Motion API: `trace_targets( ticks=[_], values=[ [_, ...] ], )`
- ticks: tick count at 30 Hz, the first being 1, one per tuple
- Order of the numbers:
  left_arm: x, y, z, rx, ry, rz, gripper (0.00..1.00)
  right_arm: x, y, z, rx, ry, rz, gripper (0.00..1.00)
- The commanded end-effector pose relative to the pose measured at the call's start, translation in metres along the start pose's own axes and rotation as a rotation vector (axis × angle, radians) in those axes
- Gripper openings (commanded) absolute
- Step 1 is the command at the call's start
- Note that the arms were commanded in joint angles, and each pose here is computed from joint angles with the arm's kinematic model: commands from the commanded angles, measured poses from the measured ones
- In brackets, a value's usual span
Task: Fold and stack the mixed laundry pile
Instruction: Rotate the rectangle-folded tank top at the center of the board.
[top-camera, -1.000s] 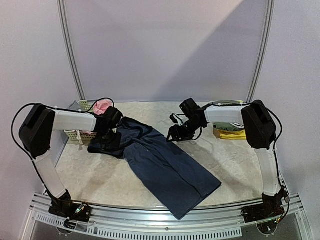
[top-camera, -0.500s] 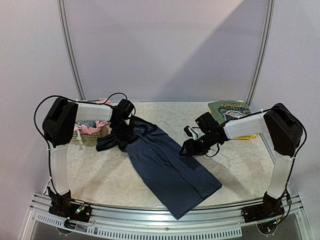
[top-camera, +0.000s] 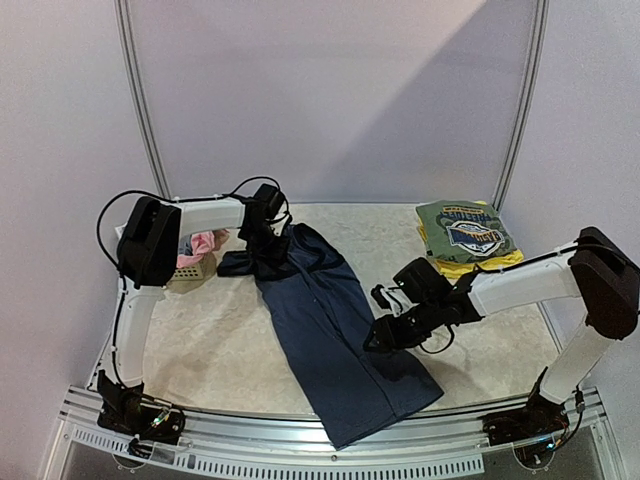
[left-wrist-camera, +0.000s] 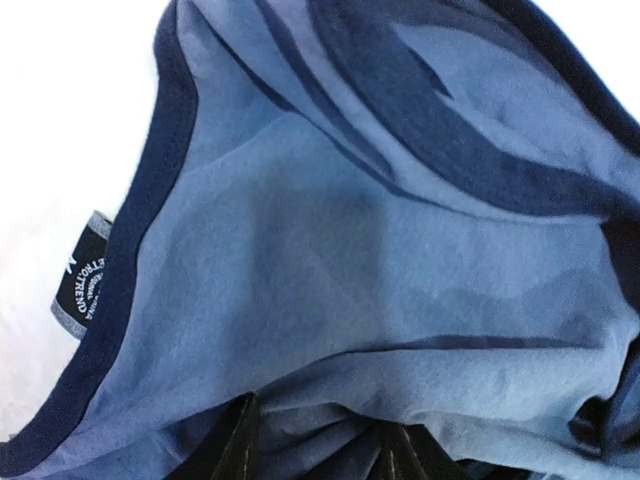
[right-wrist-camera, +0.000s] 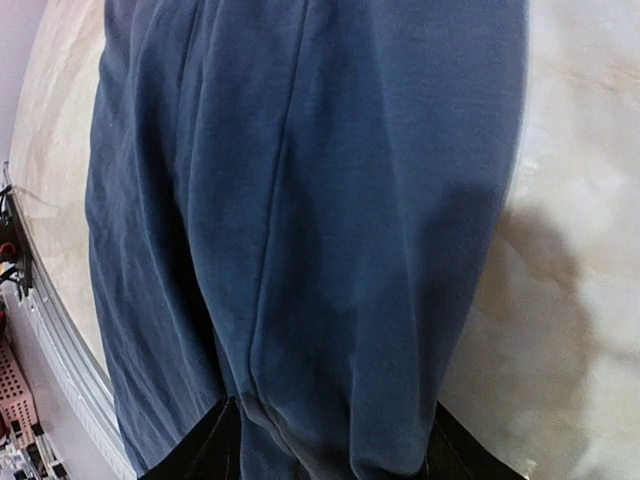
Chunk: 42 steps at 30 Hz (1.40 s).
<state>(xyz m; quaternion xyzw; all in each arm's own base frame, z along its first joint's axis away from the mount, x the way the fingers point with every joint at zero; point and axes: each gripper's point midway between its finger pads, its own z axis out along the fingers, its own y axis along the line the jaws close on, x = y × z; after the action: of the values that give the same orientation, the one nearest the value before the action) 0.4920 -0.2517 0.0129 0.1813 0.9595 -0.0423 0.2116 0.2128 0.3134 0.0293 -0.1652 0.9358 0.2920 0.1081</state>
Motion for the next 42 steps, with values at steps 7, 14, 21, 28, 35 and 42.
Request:
trace_targets(
  ticks=[7,14,21,28,35,42],
  values=[
    [-0.013,0.024,-0.044,-0.086,-0.087,0.022,0.61,-0.109,-0.017,-0.052,0.201,-0.2,-0.028,0.67],
    [-0.013,0.033,-0.088,-0.136,-0.156,-0.007,0.72,-0.198,-0.006,-0.028,0.127,-0.229,-0.119,0.7],
    [0.021,0.018,-0.122,-0.162,-0.184,-0.004,0.73,-0.267,-0.018,0.01,-0.025,-0.208,-0.066,0.67],
    [0.053,-0.004,-0.151,-0.175,-0.212,0.037,0.73,-0.29,-0.035,0.053,-0.117,-0.13,-0.028,0.65],
    [0.067,-0.031,-0.174,-0.136,-0.242,0.073,0.72,-0.304,-0.028,0.061,-0.223,-0.149,0.019,0.61],
    [0.073,-0.044,-0.181,-0.132,-0.243,0.096,0.71,-0.302,-0.034,0.079,-0.262,-0.123,0.078,0.58]
  ],
)
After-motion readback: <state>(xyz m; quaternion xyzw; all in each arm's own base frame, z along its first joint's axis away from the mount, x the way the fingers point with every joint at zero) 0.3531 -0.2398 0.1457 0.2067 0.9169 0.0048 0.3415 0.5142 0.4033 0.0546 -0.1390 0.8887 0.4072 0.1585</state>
